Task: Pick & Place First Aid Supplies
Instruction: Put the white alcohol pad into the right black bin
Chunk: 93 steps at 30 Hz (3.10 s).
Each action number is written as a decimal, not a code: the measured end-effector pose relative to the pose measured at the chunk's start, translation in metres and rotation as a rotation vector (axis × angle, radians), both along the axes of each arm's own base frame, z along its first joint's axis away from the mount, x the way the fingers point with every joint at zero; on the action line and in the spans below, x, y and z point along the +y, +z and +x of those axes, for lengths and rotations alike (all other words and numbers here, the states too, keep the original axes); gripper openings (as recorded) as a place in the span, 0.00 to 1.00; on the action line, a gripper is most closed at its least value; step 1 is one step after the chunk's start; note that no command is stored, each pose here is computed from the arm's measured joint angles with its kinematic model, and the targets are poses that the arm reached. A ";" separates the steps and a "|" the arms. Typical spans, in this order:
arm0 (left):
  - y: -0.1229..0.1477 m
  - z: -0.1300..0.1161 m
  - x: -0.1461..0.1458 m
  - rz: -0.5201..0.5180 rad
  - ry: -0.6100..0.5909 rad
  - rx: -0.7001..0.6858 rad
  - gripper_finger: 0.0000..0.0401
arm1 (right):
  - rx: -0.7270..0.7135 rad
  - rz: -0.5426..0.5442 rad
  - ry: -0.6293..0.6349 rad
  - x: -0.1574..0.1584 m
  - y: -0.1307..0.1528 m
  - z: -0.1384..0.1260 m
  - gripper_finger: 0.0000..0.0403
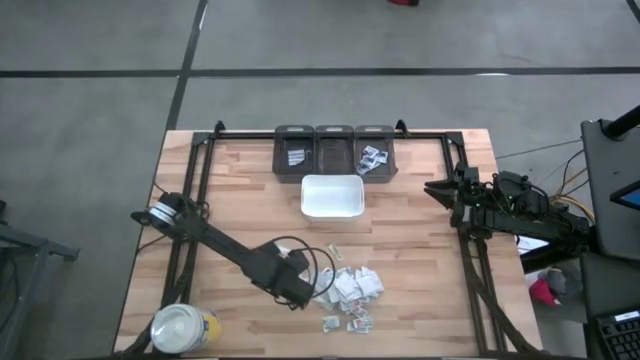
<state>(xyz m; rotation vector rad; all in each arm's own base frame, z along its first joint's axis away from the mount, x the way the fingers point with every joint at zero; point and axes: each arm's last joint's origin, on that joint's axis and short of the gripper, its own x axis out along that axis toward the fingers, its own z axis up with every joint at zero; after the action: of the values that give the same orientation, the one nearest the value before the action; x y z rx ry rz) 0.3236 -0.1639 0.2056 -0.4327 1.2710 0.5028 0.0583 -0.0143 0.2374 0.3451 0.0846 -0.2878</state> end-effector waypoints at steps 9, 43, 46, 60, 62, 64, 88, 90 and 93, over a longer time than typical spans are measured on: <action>0.044 0.029 0.008 0.081 -0.019 -0.438 0.00 | -0.041 0.046 0.058 0.002 0.003 0.001 0.20; 0.120 0.099 0.180 0.648 -0.095 -0.774 0.00 | -0.046 0.254 0.114 -0.020 0.012 0.108 0.52; 0.121 0.099 0.181 0.669 -0.118 -0.763 0.00 | -0.034 0.240 0.110 -0.022 0.020 0.119 0.53; 0.118 0.098 0.181 0.723 -0.164 -0.718 0.00 | 0.144 0.180 0.048 -0.041 0.044 0.149 0.59; 0.117 0.098 0.181 0.723 -0.164 -0.716 0.00 | 0.159 0.181 0.048 -0.041 0.045 0.151 0.60; 0.118 0.099 0.181 0.725 -0.161 -0.722 0.00 | 0.163 0.180 0.048 -0.042 0.046 0.153 0.61; 0.122 0.100 0.176 0.724 -0.158 -0.751 0.00 | 0.194 0.191 0.025 -0.050 0.044 0.165 0.46; 0.122 0.099 0.176 0.723 -0.159 -0.752 0.00 | 0.198 0.192 0.025 -0.050 0.043 0.165 0.42; 0.122 0.100 0.176 0.723 -0.160 -0.753 0.00 | 0.199 0.191 0.025 -0.050 0.043 0.166 0.35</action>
<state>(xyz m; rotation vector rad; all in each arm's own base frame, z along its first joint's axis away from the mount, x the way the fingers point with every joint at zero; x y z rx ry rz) 0.4231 0.0119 0.3279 0.1030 0.3424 0.5523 0.2239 -0.0643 0.2803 0.5044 0.3138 -0.2896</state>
